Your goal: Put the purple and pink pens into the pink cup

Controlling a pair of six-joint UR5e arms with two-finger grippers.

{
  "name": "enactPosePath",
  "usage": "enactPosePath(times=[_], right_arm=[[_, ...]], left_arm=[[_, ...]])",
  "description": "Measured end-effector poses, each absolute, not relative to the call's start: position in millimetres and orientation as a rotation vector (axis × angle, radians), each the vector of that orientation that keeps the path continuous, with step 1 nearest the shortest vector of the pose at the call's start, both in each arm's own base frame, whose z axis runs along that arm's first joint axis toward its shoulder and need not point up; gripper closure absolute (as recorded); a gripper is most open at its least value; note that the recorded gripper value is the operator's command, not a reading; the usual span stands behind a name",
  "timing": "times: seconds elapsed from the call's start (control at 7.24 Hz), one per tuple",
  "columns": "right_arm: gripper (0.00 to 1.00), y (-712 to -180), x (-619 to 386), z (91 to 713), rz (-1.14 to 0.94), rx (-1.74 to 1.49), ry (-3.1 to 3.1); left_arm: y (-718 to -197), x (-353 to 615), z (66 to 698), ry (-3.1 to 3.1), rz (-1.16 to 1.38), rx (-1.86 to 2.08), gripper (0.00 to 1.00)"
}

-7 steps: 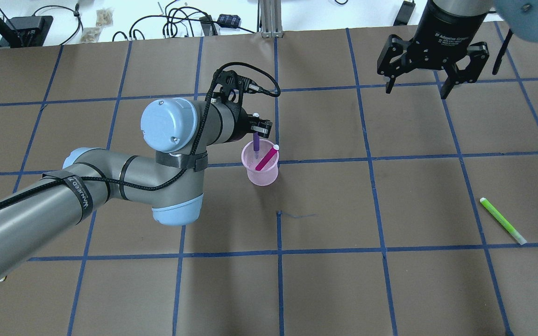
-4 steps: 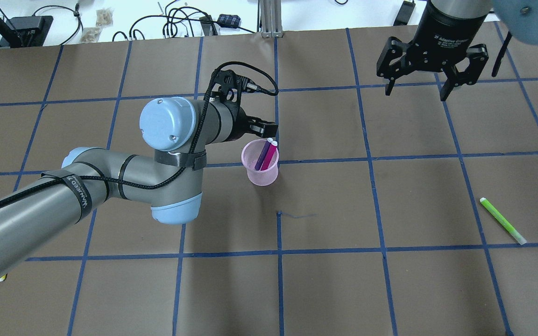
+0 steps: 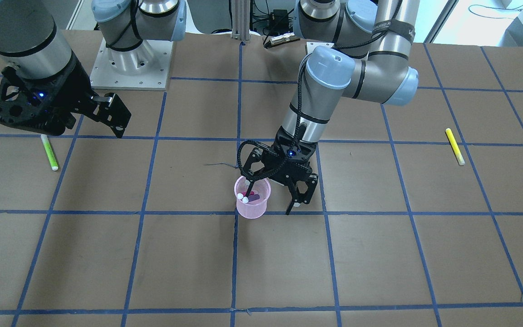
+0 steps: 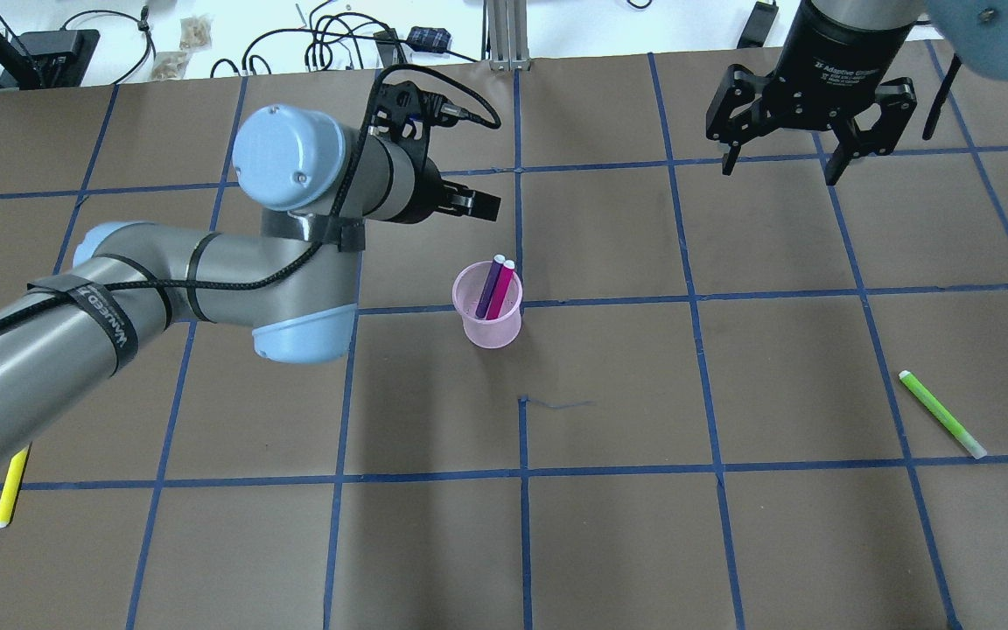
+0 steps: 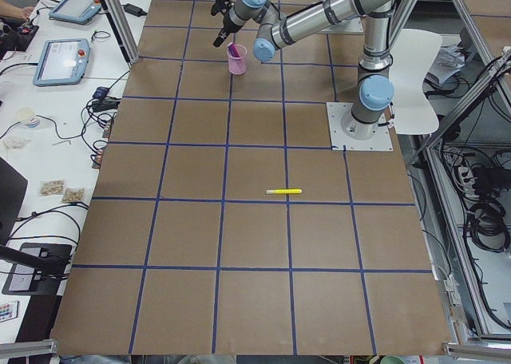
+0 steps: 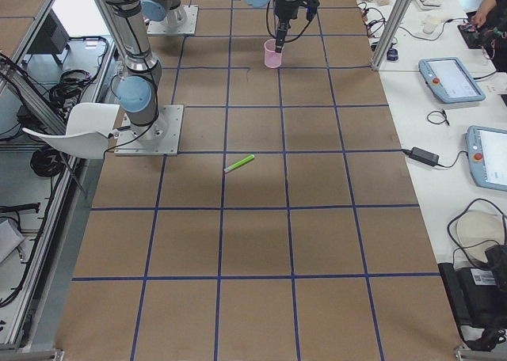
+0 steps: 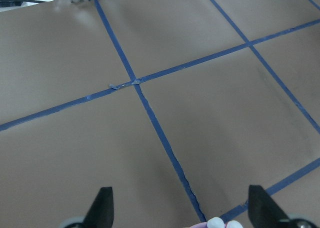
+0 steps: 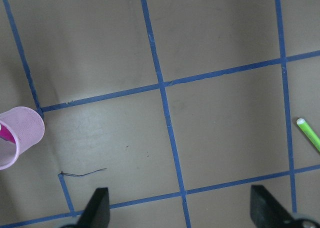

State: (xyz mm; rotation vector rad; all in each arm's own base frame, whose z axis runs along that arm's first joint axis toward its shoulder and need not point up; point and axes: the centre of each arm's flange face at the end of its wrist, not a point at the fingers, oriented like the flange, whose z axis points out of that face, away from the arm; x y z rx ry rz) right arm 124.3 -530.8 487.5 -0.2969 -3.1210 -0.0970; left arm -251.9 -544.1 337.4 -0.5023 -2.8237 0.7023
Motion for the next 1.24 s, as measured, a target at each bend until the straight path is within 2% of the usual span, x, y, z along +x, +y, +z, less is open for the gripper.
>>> enactPosePath(times=[0.41, 0.69, 1.24], right_arm=[[0.0, -530, 124, 486, -0.103, -0.296, -3.12], [0.0, -530, 125, 485, -0.106, -0.294, -3.12], [0.0, -530, 126, 484, -0.112, -0.297, -3.126]], left_arm=[[-577, -186, 420, -3.047, 0.336, -0.377, 0.0], [-559, -130, 463, -3.117, 0.164, -0.278, 0.0], [-505, -123, 508, -3.12, 0.133, -0.233, 0.0]])
